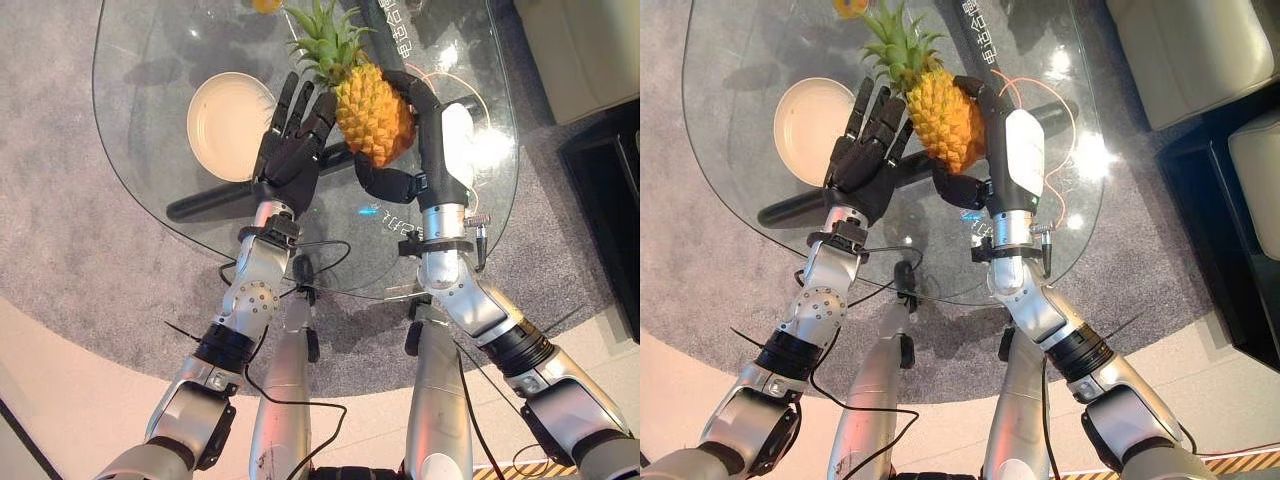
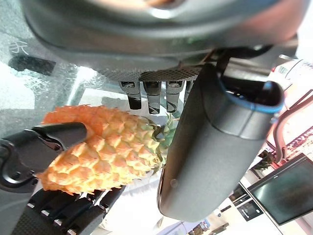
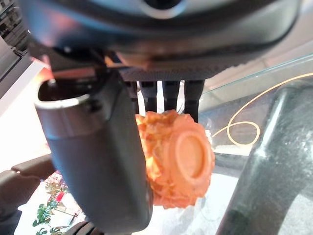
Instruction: Pick up the fruit to the plate
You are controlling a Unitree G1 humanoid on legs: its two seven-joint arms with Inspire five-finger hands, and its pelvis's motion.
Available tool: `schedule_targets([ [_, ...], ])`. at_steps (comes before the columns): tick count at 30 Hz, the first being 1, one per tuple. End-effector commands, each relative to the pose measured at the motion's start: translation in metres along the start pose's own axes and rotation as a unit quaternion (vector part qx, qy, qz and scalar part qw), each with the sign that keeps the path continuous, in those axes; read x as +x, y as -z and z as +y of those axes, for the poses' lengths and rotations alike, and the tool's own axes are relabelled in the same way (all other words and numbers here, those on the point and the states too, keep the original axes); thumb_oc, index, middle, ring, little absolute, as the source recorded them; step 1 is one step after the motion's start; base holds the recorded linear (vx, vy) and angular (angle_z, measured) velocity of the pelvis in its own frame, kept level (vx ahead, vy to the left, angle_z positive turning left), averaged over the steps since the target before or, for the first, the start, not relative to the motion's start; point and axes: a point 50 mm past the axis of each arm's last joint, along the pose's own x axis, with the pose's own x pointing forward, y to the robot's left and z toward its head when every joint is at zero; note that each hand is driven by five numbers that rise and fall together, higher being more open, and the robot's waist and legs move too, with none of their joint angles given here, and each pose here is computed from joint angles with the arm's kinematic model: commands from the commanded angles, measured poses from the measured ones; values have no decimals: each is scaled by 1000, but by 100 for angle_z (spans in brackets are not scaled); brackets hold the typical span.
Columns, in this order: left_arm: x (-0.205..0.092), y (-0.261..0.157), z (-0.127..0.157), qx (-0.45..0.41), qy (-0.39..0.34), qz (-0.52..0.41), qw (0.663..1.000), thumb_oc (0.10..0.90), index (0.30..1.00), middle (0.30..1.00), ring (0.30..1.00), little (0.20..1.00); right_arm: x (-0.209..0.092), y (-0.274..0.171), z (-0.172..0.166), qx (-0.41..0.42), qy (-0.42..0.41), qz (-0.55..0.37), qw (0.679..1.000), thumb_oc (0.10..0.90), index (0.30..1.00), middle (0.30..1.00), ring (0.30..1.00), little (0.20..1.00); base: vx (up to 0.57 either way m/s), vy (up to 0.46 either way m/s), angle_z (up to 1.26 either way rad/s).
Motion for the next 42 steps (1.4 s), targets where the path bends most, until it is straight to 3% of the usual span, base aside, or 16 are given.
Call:
schedule_targets([
  [1,12,-25,-68,-30,154,-76,985,800,900,900,900,900,25,-93,-20,71,46,-209,974,100,300,300,300,200,0,0,0],
  [42,10,-38,-72,-42,94,-118,988,800,900,900,900,900,14,-126,-5,55,-75,-299,950,100,300,300,300,200,0,0,0],
])
